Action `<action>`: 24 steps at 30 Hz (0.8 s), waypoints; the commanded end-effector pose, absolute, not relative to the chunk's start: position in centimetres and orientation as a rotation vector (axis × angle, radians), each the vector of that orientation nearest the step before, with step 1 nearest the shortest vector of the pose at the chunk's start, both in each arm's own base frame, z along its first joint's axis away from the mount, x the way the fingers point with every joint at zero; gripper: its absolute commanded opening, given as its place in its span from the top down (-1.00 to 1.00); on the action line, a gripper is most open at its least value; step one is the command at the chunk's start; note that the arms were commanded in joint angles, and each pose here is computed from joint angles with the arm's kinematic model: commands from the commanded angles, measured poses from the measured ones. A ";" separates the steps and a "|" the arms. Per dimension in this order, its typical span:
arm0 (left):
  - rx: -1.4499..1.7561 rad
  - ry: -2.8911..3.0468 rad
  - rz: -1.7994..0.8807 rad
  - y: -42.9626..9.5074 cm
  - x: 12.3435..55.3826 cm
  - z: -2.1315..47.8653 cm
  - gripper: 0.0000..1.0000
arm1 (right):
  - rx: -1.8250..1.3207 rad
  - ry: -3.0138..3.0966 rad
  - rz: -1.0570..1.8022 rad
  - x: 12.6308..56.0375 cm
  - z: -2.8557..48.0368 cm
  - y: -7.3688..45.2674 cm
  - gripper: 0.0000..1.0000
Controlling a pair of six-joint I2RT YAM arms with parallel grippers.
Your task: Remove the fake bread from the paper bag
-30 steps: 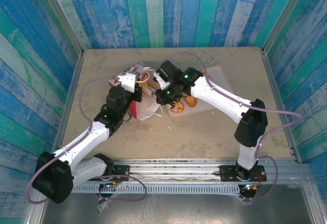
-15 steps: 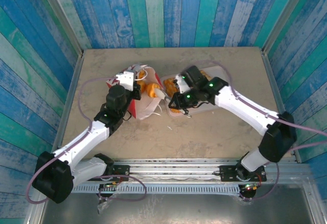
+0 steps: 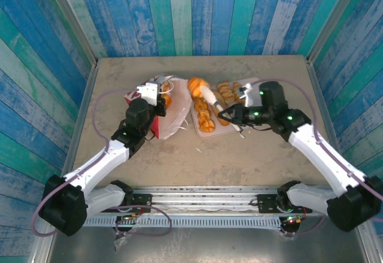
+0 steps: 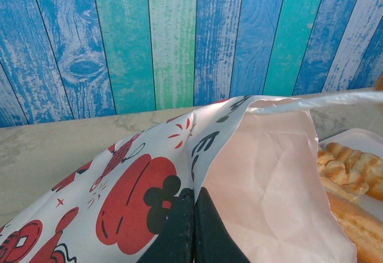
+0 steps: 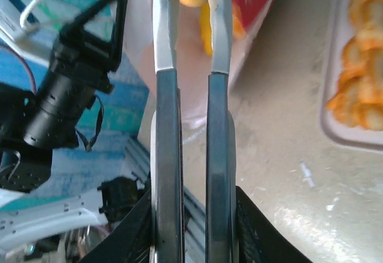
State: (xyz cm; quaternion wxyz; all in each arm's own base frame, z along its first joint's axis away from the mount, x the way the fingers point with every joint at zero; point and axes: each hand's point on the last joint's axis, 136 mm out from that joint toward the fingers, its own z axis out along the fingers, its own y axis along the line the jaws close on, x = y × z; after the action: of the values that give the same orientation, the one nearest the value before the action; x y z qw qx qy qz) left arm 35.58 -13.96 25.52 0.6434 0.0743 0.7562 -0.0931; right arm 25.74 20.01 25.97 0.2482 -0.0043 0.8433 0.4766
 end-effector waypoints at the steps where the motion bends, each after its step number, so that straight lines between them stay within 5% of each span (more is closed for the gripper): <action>1: 0.146 1.689 -0.225 -14.1 36.1 27.0 0.98 | 0.113 2.196 1.285 26.7 27.2 16.7 0.38; 24: 0.158 1.686 -0.221 -14.1 35.8 27.3 0.97 | 0.535 2.184 1.415 33.4 19.5 5.0 0.39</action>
State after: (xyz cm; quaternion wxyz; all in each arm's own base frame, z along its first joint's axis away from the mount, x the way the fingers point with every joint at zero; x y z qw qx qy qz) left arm 35.58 -13.96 25.48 0.6425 0.0747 0.7570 -0.0926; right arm 32.75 5.07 18.22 0.2171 0.2338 0.8046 0.5009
